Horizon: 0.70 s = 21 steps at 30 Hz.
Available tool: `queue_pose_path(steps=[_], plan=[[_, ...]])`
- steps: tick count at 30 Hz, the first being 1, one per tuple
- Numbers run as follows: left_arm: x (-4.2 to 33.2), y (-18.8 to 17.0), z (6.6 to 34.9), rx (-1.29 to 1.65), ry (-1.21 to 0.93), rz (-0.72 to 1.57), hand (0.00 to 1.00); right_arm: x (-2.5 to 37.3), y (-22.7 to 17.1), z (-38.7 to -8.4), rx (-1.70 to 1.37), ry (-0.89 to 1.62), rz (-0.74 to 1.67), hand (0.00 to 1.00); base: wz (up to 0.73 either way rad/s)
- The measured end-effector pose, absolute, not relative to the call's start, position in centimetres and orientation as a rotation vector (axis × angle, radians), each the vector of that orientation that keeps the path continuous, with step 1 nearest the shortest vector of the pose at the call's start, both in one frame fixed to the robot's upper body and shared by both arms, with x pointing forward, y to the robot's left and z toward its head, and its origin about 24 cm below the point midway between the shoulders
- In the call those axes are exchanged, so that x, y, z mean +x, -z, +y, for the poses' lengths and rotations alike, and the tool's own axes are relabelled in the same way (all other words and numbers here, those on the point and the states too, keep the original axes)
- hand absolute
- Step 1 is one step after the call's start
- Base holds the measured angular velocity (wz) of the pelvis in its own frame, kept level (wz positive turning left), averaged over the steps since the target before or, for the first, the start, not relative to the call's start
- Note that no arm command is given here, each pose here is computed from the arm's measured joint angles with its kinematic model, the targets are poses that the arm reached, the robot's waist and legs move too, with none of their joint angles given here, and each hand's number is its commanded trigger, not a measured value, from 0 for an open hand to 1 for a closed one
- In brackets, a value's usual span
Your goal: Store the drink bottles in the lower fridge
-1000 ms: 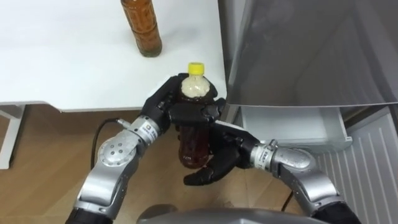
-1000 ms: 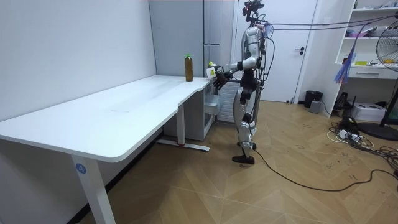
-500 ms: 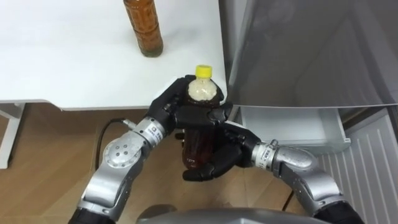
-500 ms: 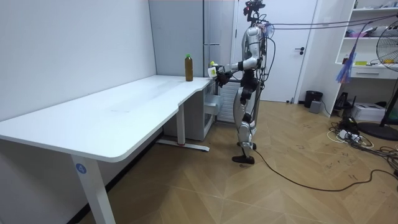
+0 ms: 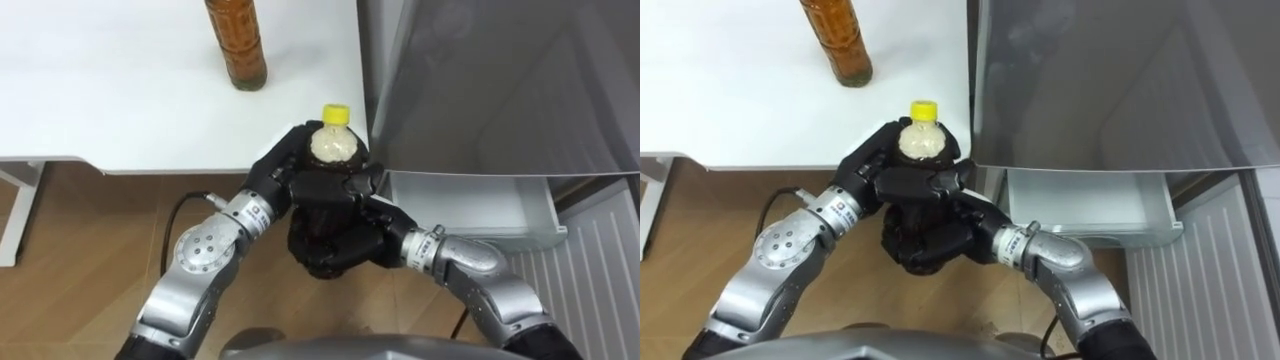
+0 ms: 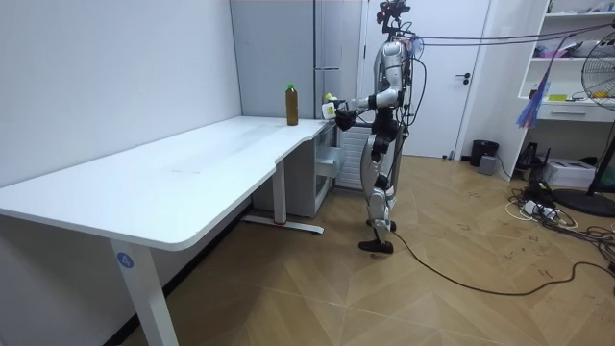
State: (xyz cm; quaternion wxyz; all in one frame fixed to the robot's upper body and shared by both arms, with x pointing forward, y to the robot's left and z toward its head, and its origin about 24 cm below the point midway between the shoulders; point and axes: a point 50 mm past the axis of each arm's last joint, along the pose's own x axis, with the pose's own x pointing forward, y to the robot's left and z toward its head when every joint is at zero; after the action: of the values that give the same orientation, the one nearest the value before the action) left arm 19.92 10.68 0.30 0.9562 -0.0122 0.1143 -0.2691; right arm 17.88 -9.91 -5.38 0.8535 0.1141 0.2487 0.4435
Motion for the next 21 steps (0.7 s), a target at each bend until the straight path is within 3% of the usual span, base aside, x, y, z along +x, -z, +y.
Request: queue_pose_path(steps=[4, 5, 6, 7, 21], plan=[[19.92, -0.32, 10.59, -0.03, 0.545, 0.23, 0.98, 17.89, 5.37, -9.92, 0.247, -0.931, 0.522, 1.0, 0.0], [19.92, -0.33, 10.59, -0.037, 0.544, 0.23, 0.73, 17.9, 5.35, -9.9, 0.253, -0.929, 0.521, 1.0, 0.0], [19.95, -0.35, 10.6, -0.039, 0.541, 0.228, 0.41, 17.91, 5.32, -9.87, 0.266, -0.925, 0.518, 1.0, 0.0], [19.96, -0.38, 10.6, -0.041, 0.54, 0.226, 0.0, 17.91, 5.31, -9.86, 0.272, -0.924, 0.517, 1.0, 0.0], [20.04, -0.45, 11.14, -0.062, 0.535, 0.226, 0.0, 17.89, 5.46, -10.46, 0.247, -0.908, 0.532, 1.0, 0.0]])
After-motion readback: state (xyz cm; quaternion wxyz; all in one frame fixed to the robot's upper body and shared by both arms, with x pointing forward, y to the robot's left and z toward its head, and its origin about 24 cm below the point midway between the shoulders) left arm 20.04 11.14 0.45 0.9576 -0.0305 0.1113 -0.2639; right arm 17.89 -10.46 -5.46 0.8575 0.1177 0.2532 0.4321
